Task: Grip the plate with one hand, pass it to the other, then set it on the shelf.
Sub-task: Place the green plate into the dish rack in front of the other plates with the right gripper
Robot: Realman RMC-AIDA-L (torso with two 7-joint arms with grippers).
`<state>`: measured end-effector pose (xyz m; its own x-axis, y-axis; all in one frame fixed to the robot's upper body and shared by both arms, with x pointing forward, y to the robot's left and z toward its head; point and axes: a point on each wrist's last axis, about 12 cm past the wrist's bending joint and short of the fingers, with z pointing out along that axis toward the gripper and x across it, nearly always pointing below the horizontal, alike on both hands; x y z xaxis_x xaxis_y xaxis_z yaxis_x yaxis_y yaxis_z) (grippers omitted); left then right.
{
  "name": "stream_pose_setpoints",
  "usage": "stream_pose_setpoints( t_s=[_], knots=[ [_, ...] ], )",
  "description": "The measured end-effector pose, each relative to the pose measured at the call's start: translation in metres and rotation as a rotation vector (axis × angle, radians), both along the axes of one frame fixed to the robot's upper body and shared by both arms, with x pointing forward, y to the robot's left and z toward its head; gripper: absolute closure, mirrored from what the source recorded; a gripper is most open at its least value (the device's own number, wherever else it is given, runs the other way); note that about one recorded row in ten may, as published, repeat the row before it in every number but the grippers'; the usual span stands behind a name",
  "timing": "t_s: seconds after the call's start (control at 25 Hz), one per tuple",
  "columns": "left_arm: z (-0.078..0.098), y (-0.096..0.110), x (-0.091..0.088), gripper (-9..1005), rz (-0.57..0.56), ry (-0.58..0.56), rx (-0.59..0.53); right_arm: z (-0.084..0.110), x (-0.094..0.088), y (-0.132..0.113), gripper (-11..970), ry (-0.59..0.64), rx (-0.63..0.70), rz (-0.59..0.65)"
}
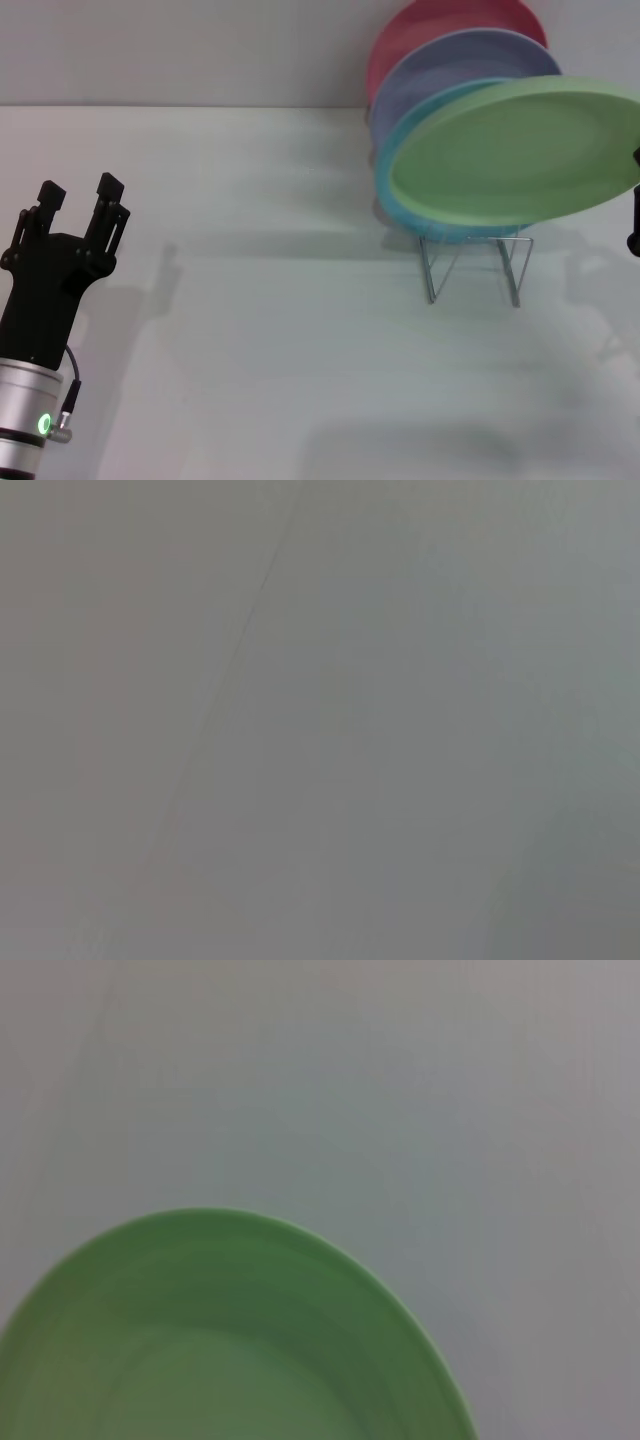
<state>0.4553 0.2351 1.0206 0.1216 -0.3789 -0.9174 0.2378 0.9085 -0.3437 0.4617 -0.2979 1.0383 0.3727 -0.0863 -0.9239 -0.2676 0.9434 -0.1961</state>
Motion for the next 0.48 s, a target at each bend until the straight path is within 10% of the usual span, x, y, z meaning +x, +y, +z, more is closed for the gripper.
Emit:
stream_pose_setpoints(
  t_s=[0.48],
  knots=[
    [0.002,-0.002,0.004,266,-0.006,-0.009,-0.003,-0.011,-0.006,-0.004,938,0.077,-0.016,-0.024]
  ],
)
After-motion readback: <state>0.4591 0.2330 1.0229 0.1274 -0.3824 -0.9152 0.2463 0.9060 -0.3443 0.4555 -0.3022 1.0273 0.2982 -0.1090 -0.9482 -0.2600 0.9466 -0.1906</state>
